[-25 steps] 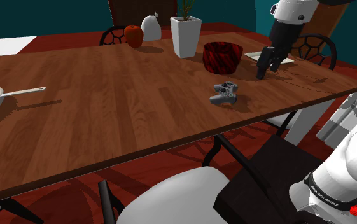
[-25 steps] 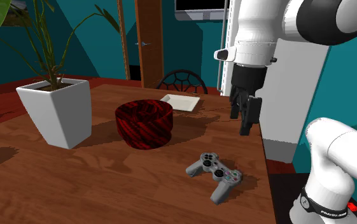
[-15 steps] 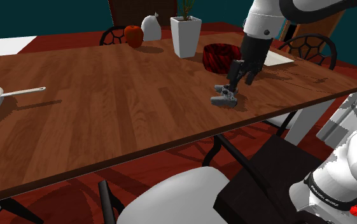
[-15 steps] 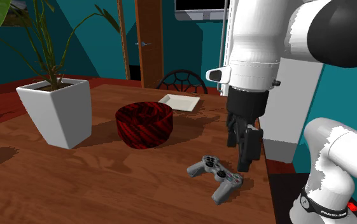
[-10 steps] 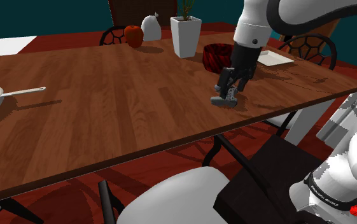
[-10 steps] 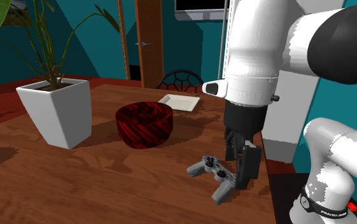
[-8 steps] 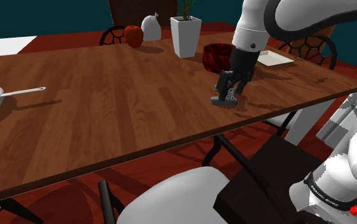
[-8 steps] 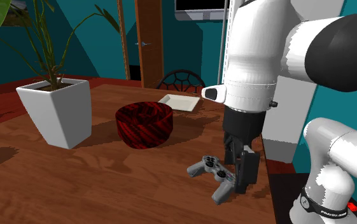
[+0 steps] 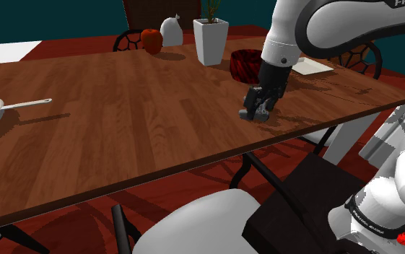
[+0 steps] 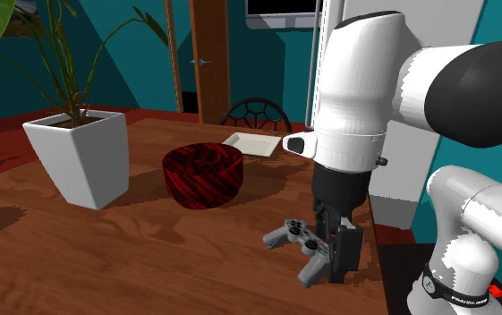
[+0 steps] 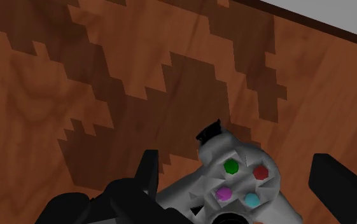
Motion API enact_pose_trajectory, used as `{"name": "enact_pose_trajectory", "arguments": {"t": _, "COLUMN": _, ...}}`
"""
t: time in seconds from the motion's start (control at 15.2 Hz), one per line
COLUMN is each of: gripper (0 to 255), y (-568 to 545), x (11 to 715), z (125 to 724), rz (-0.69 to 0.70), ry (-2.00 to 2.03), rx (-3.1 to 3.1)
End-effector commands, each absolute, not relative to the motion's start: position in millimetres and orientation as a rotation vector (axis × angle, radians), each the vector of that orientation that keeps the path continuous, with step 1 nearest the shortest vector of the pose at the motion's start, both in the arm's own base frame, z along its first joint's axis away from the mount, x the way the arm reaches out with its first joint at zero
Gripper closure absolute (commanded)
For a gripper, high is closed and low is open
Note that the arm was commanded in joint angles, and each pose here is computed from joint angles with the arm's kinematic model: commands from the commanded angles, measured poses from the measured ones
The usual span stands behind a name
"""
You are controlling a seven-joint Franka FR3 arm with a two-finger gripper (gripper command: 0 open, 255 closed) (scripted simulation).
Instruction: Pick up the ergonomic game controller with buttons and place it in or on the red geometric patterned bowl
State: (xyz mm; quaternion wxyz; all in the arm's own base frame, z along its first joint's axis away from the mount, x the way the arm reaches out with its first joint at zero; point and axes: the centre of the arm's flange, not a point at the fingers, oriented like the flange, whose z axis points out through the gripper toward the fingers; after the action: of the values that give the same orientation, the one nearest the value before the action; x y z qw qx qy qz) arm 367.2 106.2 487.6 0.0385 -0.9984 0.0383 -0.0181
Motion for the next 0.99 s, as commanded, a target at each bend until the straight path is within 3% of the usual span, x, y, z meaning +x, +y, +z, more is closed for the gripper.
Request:
{"name": "enact_pose_trajectory", "arguments": {"t": 0.0, "gripper": 0, "y": 106.2, "x": 367.2, "z": 487.5, "rz": -0.055, "ry": 0.117, "rx": -3.062}}
{"name": "enact_pose_trajectory", "arguments": {"t": 0.07, "gripper": 0, "y": 106.2, "x": 367.2, "z": 487.5, "rz": -0.055, "ry": 0.117, "rx": -3.062}}
{"name": "enact_pose_trajectory", "arguments": {"t": 0.13, "gripper": 255, "y": 106.2, "x": 367.2, "z": 487.5, "rz": -0.055, "ry": 0.117, "rx": -3.062}}
{"name": "enact_pose_trajectory", "arguments": {"t": 0.92, "gripper": 255, "y": 106.2, "x": 367.2, "z": 503.3, "rz": -0.055, "ry": 0.117, "rx": -3.062}}
